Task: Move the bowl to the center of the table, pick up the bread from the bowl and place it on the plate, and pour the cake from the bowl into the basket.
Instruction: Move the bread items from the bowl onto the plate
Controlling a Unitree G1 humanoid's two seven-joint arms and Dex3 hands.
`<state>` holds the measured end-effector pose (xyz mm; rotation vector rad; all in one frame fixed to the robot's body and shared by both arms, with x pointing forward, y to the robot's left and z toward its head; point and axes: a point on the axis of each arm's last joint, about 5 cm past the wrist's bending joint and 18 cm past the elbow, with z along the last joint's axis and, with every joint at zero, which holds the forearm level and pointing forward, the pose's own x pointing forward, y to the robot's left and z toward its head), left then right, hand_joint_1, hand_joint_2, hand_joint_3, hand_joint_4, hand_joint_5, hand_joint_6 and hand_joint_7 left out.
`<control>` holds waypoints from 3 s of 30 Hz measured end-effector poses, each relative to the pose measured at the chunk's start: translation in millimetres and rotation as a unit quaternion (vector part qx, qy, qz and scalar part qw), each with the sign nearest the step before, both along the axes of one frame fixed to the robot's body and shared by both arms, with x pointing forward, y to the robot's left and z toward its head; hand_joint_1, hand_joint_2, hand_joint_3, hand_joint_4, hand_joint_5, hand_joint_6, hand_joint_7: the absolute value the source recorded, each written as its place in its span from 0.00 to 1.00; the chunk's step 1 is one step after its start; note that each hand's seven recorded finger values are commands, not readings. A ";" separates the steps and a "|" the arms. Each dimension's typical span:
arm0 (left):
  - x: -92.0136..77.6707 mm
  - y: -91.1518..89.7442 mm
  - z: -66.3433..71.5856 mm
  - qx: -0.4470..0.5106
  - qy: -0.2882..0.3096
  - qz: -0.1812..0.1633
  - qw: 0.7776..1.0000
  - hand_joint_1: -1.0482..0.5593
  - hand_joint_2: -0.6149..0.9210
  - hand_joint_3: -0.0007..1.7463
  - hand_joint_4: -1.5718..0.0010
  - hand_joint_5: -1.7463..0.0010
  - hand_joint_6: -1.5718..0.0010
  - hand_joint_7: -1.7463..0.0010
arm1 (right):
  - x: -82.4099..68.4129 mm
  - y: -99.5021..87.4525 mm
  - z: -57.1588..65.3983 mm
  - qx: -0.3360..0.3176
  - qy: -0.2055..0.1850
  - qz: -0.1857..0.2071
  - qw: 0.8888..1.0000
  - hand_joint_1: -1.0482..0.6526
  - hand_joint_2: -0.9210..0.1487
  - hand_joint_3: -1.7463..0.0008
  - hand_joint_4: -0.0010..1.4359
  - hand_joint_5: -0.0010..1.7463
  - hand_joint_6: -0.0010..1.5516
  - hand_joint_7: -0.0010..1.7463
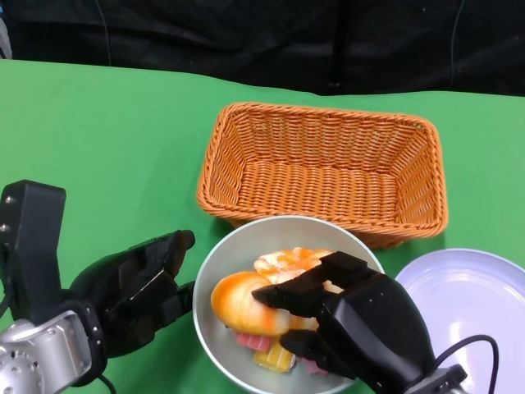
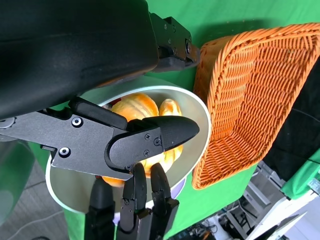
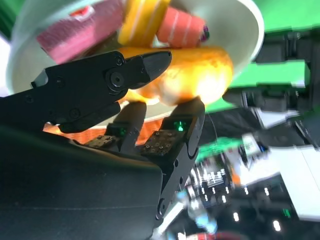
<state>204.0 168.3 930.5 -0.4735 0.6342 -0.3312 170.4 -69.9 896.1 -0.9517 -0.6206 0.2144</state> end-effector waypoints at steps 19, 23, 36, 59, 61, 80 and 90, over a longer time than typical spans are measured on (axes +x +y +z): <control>-5.8 3.7 -2.4 0.036 -0.041 0.022 0.998 0.29 1.00 0.35 1.00 0.61 0.81 0.99 | 10.5 6.9 -6.6 0.104 -0.131 -0.007 0.986 0.49 0.60 0.16 0.71 1.00 0.50 1.00; -6.2 5.6 -2.9 0.034 -0.049 0.023 0.998 0.29 1.00 0.37 1.00 0.59 0.83 1.00 | 9.2 3.4 6.7 0.128 -0.153 0.009 0.980 0.51 0.69 0.09 0.72 1.00 0.51 1.00; -4.5 11.0 -5.2 0.034 -0.047 0.027 0.998 0.29 1.00 0.35 1.00 0.59 0.80 0.99 | -9.4 -22.1 49.1 0.230 -0.175 0.018 0.957 0.49 0.80 0.00 0.70 0.98 0.57 0.88; -2.7 9.9 -6.1 0.029 -0.043 0.027 0.998 0.30 1.00 0.37 1.00 0.56 0.81 1.00 | -26.6 -99.9 62.5 0.195 -0.213 -0.119 0.950 0.59 0.79 0.00 0.73 1.00 0.60 0.90; -2.9 9.6 -4.8 0.028 -0.047 0.027 0.998 0.30 1.00 0.37 1.00 0.56 0.81 1.00 | -27.6 -109.6 61.1 0.177 -0.214 -0.141 0.950 0.58 0.81 0.00 0.74 1.00 0.60 0.91; -4.9 11.4 -0.9 0.017 -0.050 0.027 0.998 0.30 1.00 0.36 1.00 0.62 0.82 1.00 | -25.5 -149.1 21.9 0.040 -0.104 -0.240 0.964 0.57 0.85 0.00 0.72 1.00 0.59 0.90; -5.6 10.9 -0.1 0.020 -0.053 0.025 0.998 0.30 1.00 0.37 1.00 0.64 0.83 1.00 | 1.5 -153.3 -2.0 -0.017 -0.093 -0.254 0.963 0.58 0.88 0.05 0.73 1.00 0.57 0.95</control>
